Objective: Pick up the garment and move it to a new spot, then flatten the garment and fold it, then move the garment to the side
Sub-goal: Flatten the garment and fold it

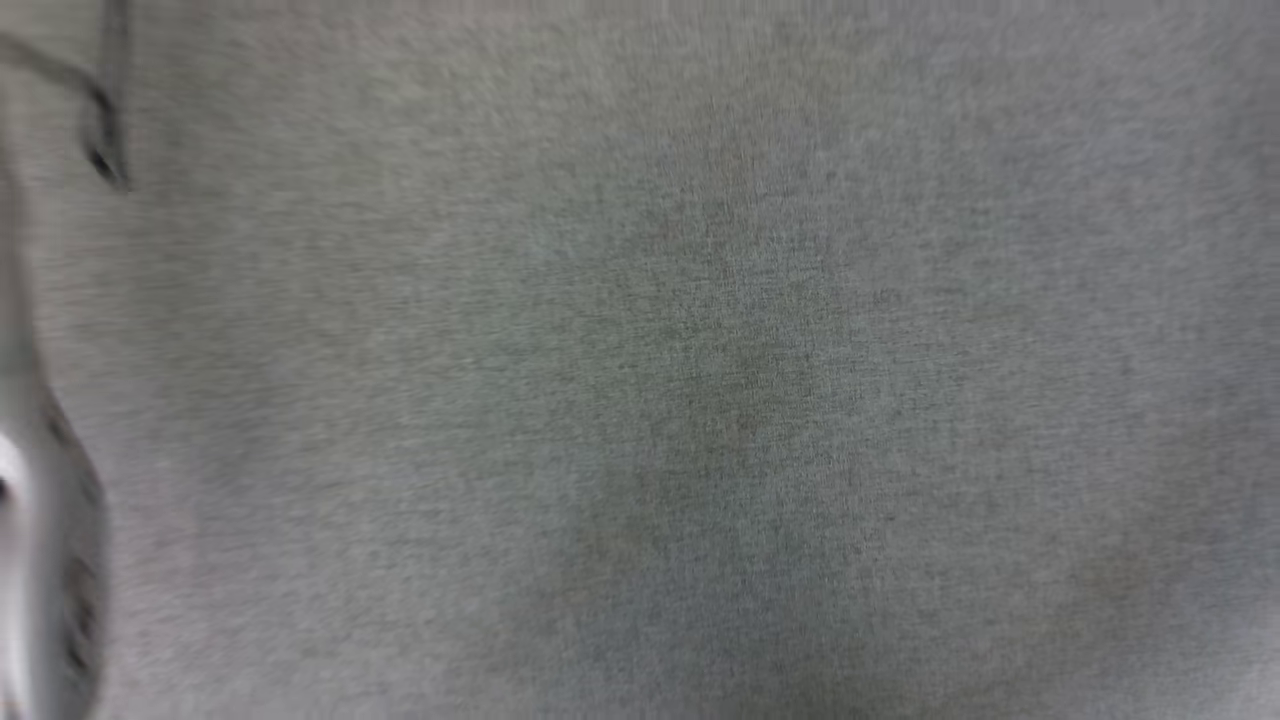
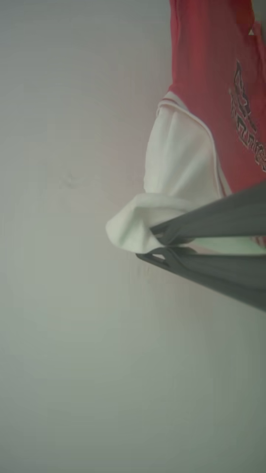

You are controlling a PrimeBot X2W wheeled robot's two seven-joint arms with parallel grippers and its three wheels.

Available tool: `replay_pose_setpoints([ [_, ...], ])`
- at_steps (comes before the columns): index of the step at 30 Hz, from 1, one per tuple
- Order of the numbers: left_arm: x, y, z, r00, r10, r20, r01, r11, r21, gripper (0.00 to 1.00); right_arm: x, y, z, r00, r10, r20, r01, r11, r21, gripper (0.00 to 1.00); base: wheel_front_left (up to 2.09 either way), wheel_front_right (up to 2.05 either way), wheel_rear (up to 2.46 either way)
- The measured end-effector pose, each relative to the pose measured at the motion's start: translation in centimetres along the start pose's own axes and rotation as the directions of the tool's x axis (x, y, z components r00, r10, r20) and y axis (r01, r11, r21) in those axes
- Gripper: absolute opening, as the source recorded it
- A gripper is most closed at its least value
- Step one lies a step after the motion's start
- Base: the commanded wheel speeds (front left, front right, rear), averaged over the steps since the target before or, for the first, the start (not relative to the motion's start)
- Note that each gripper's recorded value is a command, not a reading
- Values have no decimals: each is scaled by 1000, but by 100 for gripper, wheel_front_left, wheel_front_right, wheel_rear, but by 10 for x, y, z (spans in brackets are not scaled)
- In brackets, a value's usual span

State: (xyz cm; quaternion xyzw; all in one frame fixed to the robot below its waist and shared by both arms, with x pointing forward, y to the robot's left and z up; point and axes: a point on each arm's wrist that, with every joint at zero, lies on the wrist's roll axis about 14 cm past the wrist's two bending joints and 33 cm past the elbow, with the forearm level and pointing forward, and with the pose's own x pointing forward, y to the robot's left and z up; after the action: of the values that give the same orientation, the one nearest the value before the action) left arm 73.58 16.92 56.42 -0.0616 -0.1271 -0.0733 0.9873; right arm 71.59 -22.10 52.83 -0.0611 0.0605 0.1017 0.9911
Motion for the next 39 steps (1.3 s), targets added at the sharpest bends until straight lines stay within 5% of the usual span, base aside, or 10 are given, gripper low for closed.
replay_pose_setpoints([
  [13, -194, 16, -8, 973, 71, -221, -80, 996, -32, 0, -150, 50, -77, 969, 123, -215, -97, 987, 129, 0, 0, 0, 0],
  [26, -378, 4, -8, 861, 192, -470, -268, 958, -100, 0, -294, 76, -140, 925, 129, -358, -19, 955, 295, 0, 0, 0, 0],
  [33, -432, -5, -5, 806, 202, -556, -325, 937, -131, 0, -356, 85, -172, 896, 116, -430, 60, 926, 373, 0, 0, 0, 0],
  [39, -427, -11, 3, 810, 171, -560, -294, 946, -136, 0, -363, 83, -162, 898, 88, -432, 79, 931, 355, 0, 0, 0, 0],
])
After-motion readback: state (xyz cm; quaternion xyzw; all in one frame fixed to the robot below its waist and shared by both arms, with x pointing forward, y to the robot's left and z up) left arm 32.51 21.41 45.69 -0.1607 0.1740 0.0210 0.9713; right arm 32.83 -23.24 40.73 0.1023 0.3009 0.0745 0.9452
